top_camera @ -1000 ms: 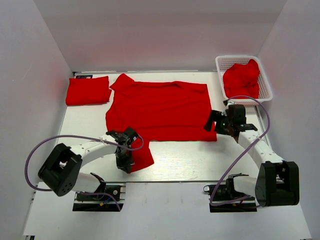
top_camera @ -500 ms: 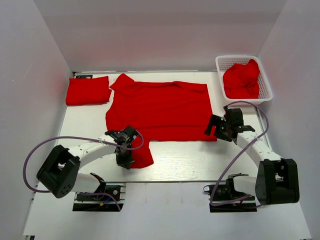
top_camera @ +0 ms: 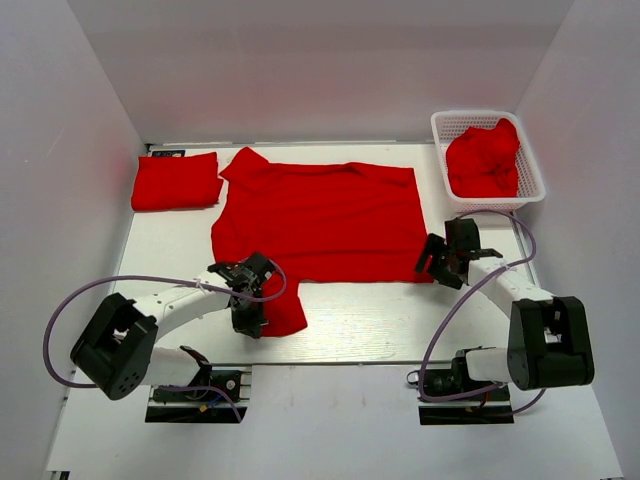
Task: Fold and stack the t-shirts
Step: Grap the side of the flattened tshirt closest away from the robot with both arms
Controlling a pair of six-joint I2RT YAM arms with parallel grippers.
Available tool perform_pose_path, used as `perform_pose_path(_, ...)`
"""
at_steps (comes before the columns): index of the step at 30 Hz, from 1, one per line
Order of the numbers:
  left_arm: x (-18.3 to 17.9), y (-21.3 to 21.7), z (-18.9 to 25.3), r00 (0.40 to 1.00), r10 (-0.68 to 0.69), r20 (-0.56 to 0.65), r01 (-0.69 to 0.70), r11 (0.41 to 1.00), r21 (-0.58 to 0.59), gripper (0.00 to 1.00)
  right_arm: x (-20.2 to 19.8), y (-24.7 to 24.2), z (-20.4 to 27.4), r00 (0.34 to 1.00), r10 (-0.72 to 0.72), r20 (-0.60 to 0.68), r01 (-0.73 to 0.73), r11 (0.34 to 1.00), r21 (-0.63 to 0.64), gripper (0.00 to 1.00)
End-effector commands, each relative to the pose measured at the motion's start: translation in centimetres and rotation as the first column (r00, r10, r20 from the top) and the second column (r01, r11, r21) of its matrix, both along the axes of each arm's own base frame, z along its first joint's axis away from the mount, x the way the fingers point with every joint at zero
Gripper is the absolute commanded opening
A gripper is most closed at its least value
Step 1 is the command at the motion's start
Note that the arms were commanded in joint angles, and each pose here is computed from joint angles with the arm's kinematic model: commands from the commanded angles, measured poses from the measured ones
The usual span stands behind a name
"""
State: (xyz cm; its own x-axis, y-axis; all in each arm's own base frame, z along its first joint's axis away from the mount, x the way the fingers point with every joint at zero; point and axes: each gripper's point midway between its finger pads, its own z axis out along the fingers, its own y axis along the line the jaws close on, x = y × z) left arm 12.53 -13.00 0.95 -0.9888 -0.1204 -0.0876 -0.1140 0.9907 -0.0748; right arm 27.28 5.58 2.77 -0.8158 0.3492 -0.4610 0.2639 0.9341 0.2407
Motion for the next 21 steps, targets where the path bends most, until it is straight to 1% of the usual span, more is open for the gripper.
perform_pose_path(1,0.5,0.2,-0.3,0.999,0.002,0.038,-0.002,1.0,0.001,0.0,0.1,0.1,-0.7,0.999,-0.035,-0.006,0.035,0.999,0.006,0.76)
perform_pose_path(3,0.6,0.2,-0.1,0.999,0.002,0.038,-0.002,1.0,0.001,0.0,-0.1,0.3,-1.1,0.999,-0.037,-0.018,0.037,0.999,0.018,0.74)
perform_pose_path(5,1.0,-0.1,0.3,0.999,0.003,0.054,-0.002,1.0,-0.011,0.0,-0.2,0.5,-1.5,0.999,-0.039,-0.033,0.04,0.999,0.025,0.68)
perform_pose_path(7,0.8,0.0,0.3,0.999,0.002,0.046,-0.002,1.0,-0.005,0.0,-0.3,0.5,-1.9,0.998,-0.037,-0.05,0.038,0.999,0.025,0.63)
perform_pose_path(8,0.8,0.0,0.3,0.999,0.002,0.046,-0.002,1.0,-0.005,0.0,-0.2,0.7,-1.9,0.998,-0.034,-0.048,0.035,0.999,0.029,0.63)
perform_pose_path(11,0.6,0.2,0.6,0.999,0.003,0.049,-0.002,1.0,-0.007,0.0,-0.5,0.5,-2.3,0.998,-0.045,-0.054,0.046,0.999,0.019,0.37)
perform_pose_path(12,0.4,0.0,0.9,0.999,0.01,0.045,-0.01,1.0,-0.02,0.0,-0.7,0.6,-2.3,0.997,-0.043,-0.06,0.045,0.999,0.025,0.16)
perform_pose_path(13,0.4,0.0,1.0,0.999,0.011,0.053,-0.009,1.0,-0.025,0.0,-0.7,0.5,-2.3,0.997,-0.046,-0.059,0.047,0.999,0.024,0.0)
perform_pose_path(14,0.4,-0.2,1.5,0.998,0.01,0.056,-0.007,0.999,-0.041,0.0,-1.4,0.4,-1.9,0.997,-0.045,-0.059,0.047,0.999,0.022,0.0)
perform_pose_path(15,0.0,0.0,1.5,0.999,0.009,0.041,-0.008,1.0,-0.03,0.0,-1.6,0.4,-1.7,0.998,-0.031,-0.055,0.032,0.999,0.024,0.0)
perform_pose_path(17,-0.1,-0.3,2.4,0.999,0.007,0.048,-0.004,0.998,-0.061,0.0,-2.8,0.2,-1.2,0.998,-0.02,-0.067,0.021,1.0,0.017,0.0)
perform_pose_path(21,-1.9,-0.8,3.6,1.0,-0.019,-0.009,0.017,0.992,-0.123,0.0,-5.1,-0.1,0.0,0.994,-0.014,-0.108,0.014,1.0,0.002,0.0)
